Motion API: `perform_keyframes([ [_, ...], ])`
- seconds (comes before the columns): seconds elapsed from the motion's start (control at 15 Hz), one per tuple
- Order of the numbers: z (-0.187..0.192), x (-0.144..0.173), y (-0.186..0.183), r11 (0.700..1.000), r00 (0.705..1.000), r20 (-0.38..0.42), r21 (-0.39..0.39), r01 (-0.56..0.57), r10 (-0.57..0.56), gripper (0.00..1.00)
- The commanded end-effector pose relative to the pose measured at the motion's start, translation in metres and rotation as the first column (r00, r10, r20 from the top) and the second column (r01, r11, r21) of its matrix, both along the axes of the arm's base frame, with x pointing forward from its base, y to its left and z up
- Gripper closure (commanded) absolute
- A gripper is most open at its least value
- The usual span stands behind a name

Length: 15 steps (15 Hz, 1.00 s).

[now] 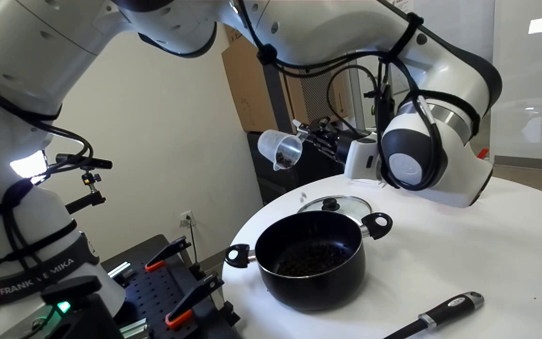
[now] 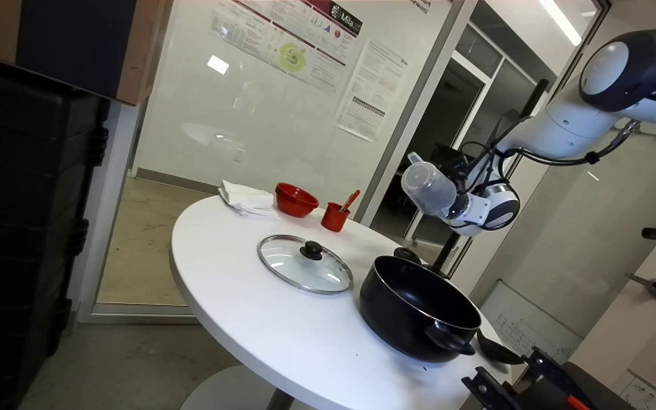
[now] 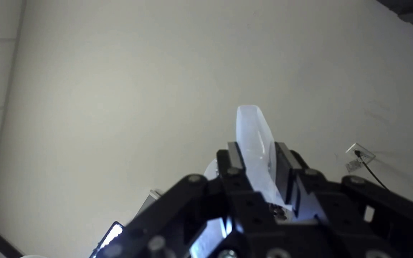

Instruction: Pour the contents of the jug into the pot

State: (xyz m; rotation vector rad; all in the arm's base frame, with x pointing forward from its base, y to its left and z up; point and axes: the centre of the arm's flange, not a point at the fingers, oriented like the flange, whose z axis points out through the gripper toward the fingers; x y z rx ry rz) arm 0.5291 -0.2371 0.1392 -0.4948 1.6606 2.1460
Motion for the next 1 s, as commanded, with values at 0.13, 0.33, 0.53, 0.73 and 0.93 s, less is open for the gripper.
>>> perform_keyframes([
  [0.13,-0.001,-0.007,-0.025,0.999,0.997,-0.064,-0.01,0.033,-0.033,0.94],
  [0.33,-0.004,-0.014,-0.036,1.0,0.992,-0.122,0.002,0.028,-0.028,0.94],
  [0.53,-0.011,-0.02,-0.043,0.999,0.981,-0.191,0.027,0.026,-0.02,0.94],
  [0.73,-0.016,-0.029,-0.046,0.996,0.963,-0.269,0.087,-0.012,0.035,0.94],
  [0.93,-0.021,-0.039,-0.044,0.99,0.946,-0.315,0.139,-0.039,0.081,0.94],
])
